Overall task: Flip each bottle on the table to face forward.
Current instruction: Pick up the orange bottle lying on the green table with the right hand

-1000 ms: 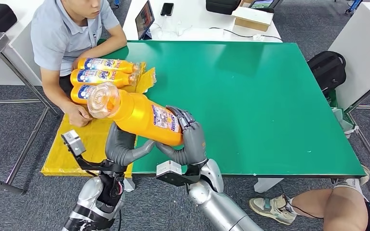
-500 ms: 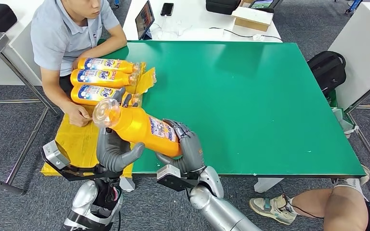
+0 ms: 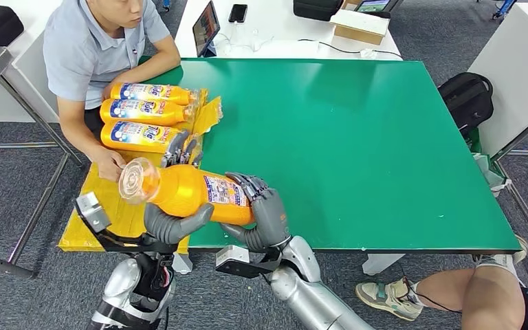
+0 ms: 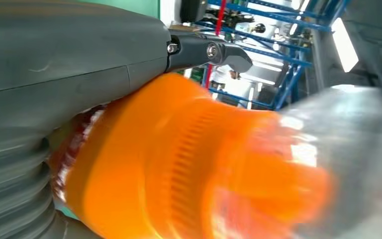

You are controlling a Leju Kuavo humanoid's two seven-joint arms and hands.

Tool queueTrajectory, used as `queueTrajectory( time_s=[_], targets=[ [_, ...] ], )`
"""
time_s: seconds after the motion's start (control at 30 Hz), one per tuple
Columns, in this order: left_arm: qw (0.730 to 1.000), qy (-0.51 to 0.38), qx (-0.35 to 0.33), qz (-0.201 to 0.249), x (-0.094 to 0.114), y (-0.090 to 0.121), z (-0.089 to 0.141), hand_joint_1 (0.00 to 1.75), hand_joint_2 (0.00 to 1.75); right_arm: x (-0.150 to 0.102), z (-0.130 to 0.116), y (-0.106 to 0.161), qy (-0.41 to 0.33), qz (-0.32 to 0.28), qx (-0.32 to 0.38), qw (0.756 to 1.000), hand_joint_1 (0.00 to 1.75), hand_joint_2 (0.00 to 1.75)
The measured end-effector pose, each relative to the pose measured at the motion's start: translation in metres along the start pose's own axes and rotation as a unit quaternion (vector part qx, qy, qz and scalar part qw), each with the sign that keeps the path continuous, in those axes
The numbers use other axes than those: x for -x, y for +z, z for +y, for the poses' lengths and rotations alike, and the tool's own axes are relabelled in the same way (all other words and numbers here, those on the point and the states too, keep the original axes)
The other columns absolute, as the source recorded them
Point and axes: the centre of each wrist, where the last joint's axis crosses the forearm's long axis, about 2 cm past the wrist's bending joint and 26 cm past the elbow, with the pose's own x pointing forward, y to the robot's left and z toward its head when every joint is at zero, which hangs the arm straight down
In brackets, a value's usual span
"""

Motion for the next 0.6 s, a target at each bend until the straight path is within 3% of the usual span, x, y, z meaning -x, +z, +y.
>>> queueTrajectory(
  time_s=[0.3,0.53,0.57,0.6],
  targets=[
    [0.999,-0.018,-0.001,0.033,0.007,0.002,0.001,0.00,1.75,-0.001,0.000,-0.002,0.004,-0.001,0.002,1.000,1.75,1.75],
    [0.994,-0.062,-0.017,0.093,0.020,0.003,0.006,0.00,1.75,-0.008,0.006,-0.004,-0.006,0.000,0.000,1.000,1.73,1.75],
    [0.993,-0.065,-0.019,0.098,0.022,0.003,0.007,0.09,1.75,-0.009,0.007,-0.004,-0.008,0.001,-0.001,1.000,1.67,1.75],
    [0.993,-0.066,-0.021,0.101,0.024,0.004,0.008,0.48,1.75,-0.009,0.008,-0.004,-0.010,0.003,-0.002,1.000,1.56,1.75]
  ],
)
